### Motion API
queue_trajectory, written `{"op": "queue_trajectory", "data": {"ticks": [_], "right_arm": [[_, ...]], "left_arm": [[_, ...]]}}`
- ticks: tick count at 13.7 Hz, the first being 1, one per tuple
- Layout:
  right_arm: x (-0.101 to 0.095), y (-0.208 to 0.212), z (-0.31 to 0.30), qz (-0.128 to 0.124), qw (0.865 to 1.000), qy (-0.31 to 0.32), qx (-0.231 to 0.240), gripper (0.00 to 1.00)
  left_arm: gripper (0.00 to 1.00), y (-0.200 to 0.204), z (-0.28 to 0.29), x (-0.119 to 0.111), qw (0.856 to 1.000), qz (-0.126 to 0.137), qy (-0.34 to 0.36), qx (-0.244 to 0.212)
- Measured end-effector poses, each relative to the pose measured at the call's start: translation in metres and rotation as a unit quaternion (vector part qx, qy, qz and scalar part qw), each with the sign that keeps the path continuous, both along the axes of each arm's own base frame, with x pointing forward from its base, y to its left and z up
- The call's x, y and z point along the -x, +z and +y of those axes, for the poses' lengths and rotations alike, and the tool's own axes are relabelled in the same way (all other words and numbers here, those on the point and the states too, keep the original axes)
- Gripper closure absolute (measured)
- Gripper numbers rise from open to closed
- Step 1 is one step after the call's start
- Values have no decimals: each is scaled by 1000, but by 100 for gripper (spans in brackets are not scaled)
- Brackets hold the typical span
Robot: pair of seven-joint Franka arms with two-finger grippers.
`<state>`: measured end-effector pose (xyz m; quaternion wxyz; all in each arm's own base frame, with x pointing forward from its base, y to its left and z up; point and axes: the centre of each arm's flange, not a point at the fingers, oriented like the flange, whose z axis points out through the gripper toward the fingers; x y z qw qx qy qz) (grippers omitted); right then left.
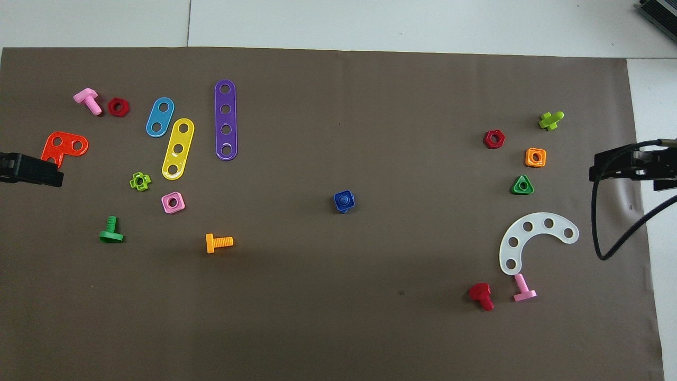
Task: Unscrew and place screws in storage area
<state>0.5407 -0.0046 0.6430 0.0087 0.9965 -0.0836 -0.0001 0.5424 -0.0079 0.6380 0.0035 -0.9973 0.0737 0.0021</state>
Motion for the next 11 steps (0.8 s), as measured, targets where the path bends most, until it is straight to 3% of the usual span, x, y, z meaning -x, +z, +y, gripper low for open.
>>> {"op": "queue_trajectory", "data": {"ticks": [11], "right_arm": [[0,0,0,0,1000,0,0,0]], "left_arm": [[0,0,-4,-1,1000,-3,-4,0]]}}
